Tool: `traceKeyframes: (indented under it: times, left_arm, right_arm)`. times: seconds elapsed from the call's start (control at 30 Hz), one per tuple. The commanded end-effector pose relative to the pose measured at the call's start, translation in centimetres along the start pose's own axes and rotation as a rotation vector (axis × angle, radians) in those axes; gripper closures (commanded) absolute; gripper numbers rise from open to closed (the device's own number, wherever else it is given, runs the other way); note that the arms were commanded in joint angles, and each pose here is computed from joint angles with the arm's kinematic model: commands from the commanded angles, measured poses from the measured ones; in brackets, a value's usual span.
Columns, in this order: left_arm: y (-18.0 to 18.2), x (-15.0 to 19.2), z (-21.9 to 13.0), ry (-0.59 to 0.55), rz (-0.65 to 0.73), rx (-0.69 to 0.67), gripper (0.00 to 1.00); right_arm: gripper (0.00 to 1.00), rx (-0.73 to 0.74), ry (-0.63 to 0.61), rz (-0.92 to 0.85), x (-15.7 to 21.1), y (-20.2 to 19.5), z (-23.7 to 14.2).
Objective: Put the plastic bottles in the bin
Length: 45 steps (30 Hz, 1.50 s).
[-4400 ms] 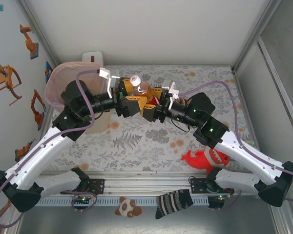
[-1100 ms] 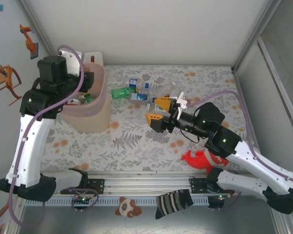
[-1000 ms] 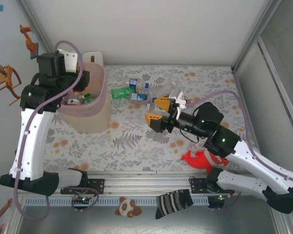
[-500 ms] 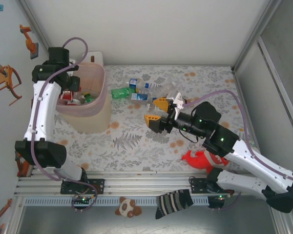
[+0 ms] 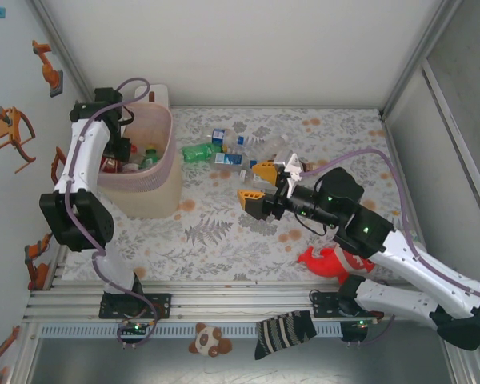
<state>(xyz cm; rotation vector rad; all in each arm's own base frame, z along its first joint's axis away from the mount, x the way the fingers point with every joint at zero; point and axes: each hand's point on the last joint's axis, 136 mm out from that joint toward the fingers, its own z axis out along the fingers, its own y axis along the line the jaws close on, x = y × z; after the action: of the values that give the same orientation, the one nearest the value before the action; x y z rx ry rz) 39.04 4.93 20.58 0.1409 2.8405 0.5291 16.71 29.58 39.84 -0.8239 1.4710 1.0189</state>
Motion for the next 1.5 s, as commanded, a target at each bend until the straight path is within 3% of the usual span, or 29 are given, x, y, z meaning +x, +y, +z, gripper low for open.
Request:
traceKeyframes:
  times: [0.0, 0.17, 0.3, 0.6, 0.9, 1.2, 1.47]
  left_arm:
    - [-2.3, 2.1, 2.0, 0.108, 0.025, 0.097, 0.45]
    - [-4.6, 2.8, 3.9, 0.158, 0.029, 0.188, 0.42]
    - [-5.1, 2.4, 3.4, 0.134, 0.014, 0.225, 0.37]
    - [-3.7, 0.0, -2.3, -0.07, -0.055, 0.263, 0.26]
    - [-2.7, -0.5, -7.6, -0.22, -0.103, 0.298, 0.25]
    - [-2.8, -0.3, -11.9, -0.345, -0.157, 0.386, 0.25]
    - [-4.6, -1.2, -16.8, -0.507, -0.22, 0.595, 0.25]
  right_arm:
    - [0.24, 0.001, -0.037, -0.026, -1.4, 0.4, -0.6]
    - [0.24, 0.001, -0.039, -0.025, -1.5, 0.4, -0.6]
    - [0.24, 0.003, -0.042, -0.023, -1.7, 0.4, -0.7]
    - [0.24, 0.009, -0.051, -0.028, -2.1, 0.3, -0.7]
    - [0.24, 0.046, -0.047, -0.026, -2.3, -0.2, -0.9]
    - [0.25, 0.248, 0.048, -0.01, -1.1, -3.7, -0.9]
    - [0.25, 0.538, 0.206, 0.021, 1.8, -8.8, -1.7]
